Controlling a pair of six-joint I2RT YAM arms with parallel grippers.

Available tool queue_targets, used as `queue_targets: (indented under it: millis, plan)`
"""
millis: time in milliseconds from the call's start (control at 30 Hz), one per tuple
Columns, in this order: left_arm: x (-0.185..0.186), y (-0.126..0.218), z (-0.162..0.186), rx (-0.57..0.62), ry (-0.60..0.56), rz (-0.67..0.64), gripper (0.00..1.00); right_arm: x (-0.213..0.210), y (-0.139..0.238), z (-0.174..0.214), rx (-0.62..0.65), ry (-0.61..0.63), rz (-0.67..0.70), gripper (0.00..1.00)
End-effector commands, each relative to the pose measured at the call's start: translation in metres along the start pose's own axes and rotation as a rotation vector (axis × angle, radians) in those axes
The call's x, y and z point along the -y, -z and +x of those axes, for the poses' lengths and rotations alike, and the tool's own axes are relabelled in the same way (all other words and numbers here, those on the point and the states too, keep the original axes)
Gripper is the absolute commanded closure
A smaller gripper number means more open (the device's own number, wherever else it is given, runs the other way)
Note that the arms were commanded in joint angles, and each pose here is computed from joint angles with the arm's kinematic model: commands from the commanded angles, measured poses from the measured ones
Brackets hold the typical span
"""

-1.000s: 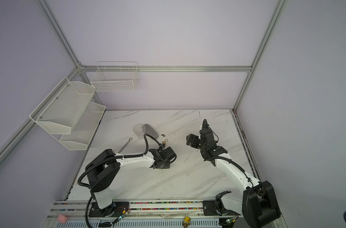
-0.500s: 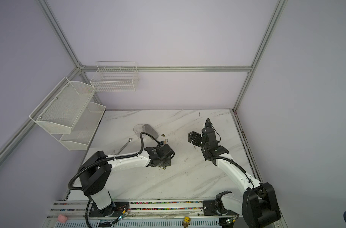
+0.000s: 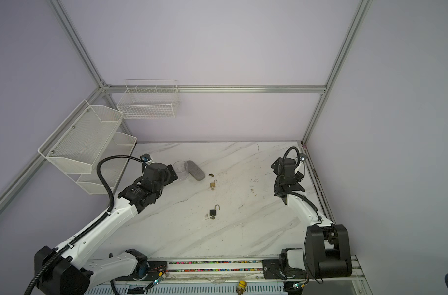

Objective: Unlock with the key

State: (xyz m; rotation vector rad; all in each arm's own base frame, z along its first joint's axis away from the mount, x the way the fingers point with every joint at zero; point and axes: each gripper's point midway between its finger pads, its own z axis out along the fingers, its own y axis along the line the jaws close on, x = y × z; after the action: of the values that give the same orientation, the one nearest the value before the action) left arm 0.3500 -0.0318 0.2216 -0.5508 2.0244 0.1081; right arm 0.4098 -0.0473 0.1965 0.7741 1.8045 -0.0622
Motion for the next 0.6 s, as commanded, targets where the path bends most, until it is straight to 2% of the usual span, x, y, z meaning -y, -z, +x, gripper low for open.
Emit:
queue_targets:
  millis: [0, 100, 167, 200, 267, 333, 400, 467, 567]
  plan:
    - [-0.049, -0.036, 0.005, 0.110, -0.116, -0.134, 0.00, 0.023, -0.004, -0.019, 0.176, 0.077, 0.121, 0.02]
    - [-0.078, -0.064, 0.017, 0.148, -0.125, -0.181, 0.00, 0.032, -0.020, -0.001, 0.217, 0.123, 0.119, 0.03]
    - [-0.081, -0.072, 0.013, 0.129, -0.126, -0.156, 0.00, 0.035, -0.034, 0.014, 0.199, 0.159, 0.123, 0.03]
    - [-0.079, -0.073, 0.008, 0.176, -0.155, -0.147, 0.00, 0.032, -0.042, 0.022, 0.185, 0.172, 0.094, 0.03]
    - [-0.077, -0.072, 0.006, 0.284, -0.221, -0.108, 0.00, 0.023, -0.050, 0.036, 0.177, 0.174, 0.009, 0.03]
    - [-0.081, -0.070, 0.011, 0.362, -0.258, -0.099, 0.00, 0.004, -0.049, 0.034, 0.202, 0.191, -0.108, 0.03]
    - [-0.084, -0.074, 0.019, 0.373, -0.235, -0.068, 0.00, -0.008, -0.037, 0.029, 0.273, 0.215, -0.215, 0.03]
    - [-0.081, -0.080, 0.022, 0.392, -0.207, -0.033, 0.00, -0.016, -0.031, 0.038, 0.279, 0.253, -0.292, 0.03]
    - [-0.072, -0.098, 0.044, 0.376, -0.244, 0.043, 0.00, -0.028, -0.021, 0.055, 0.297, 0.310, -0.423, 0.03]
